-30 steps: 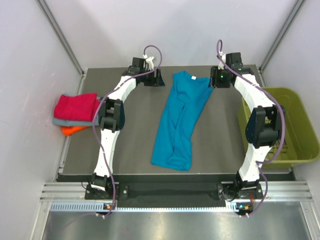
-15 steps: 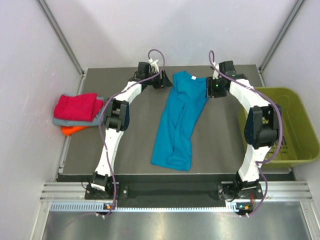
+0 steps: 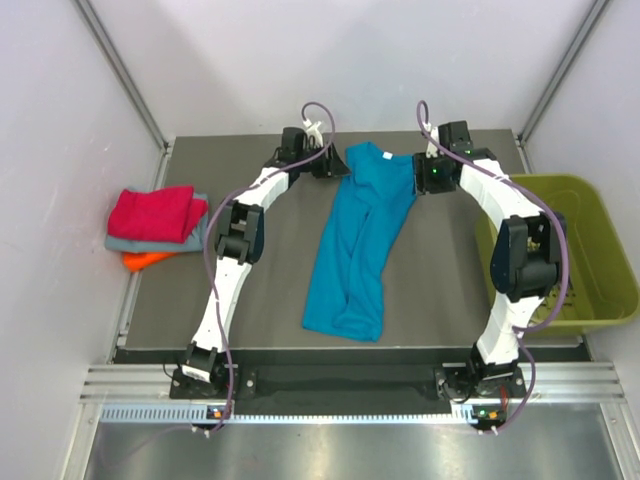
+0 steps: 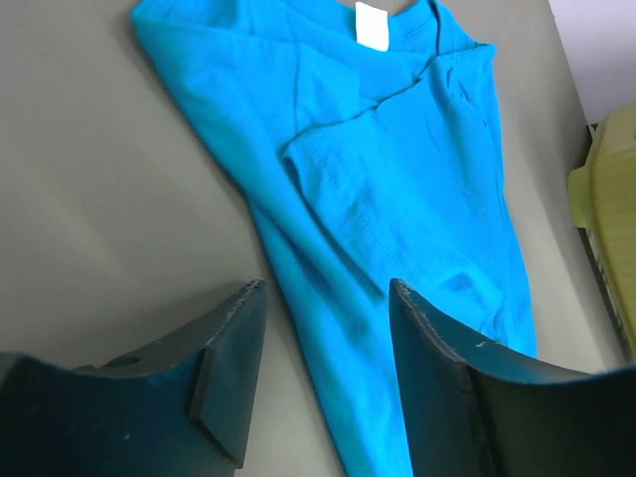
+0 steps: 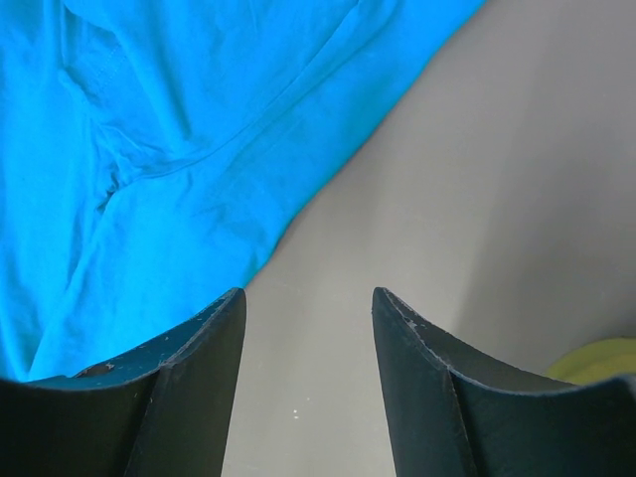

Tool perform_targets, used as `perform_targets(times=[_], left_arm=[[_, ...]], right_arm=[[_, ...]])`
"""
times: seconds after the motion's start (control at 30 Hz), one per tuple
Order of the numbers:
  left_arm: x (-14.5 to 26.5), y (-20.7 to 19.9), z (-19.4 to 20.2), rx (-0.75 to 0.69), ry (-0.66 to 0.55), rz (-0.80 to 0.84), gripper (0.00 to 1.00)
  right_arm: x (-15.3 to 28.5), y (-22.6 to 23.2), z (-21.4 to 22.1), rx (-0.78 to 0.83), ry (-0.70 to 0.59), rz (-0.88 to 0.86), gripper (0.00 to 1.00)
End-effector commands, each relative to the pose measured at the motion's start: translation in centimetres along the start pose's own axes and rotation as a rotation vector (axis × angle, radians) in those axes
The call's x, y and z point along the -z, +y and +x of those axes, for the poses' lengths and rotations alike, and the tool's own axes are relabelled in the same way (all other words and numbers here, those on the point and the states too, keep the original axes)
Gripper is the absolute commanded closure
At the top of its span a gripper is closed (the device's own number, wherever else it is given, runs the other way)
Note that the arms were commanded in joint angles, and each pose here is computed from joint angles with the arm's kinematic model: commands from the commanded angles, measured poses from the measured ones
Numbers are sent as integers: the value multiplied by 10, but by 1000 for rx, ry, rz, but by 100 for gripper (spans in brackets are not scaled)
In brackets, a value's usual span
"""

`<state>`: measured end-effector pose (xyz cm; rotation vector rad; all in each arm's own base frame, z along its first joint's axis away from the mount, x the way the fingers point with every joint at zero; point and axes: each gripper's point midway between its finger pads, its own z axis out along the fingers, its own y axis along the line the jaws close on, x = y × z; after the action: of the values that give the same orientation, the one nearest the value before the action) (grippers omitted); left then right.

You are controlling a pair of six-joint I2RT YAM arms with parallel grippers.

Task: Fold and stack the t-shirts
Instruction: Fold the tshirt

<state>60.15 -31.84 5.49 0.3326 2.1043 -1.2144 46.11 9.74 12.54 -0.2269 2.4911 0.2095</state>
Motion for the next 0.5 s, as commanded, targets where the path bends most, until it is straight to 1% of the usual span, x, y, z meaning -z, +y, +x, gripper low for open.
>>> perform_targets(times=[0.0, 0.1, 0.13, 0.17, 0.2, 0.3, 0.37, 0.47], left_arm=[[-17, -5, 5, -47, -12, 24, 45], [-25, -5, 17, -43, 4, 27, 52], [-27, -3, 19, -39, 6, 22, 66], [-28, -3, 19, -37, 2, 15, 72], [-29, -1, 18, -37, -7, 2, 74], [-27, 12, 11, -47, -37, -55, 97], [-25, 17, 2, -67, -63, -76, 100], [-19, 29, -18, -109, -113, -135, 100]], right_arm=[[23, 2, -17, 22, -74, 12, 46], [23, -1, -20, 20, -79, 19, 46], [24, -2, -20, 21, -80, 21, 45], [23, -2, -22, 21, -82, 24, 45], [22, -2, -23, 21, -85, 26, 45], [21, -3, -26, 21, -91, 29, 45], [20, -3, -26, 21, -90, 27, 45], [19, -3, -27, 22, -90, 29, 45]])
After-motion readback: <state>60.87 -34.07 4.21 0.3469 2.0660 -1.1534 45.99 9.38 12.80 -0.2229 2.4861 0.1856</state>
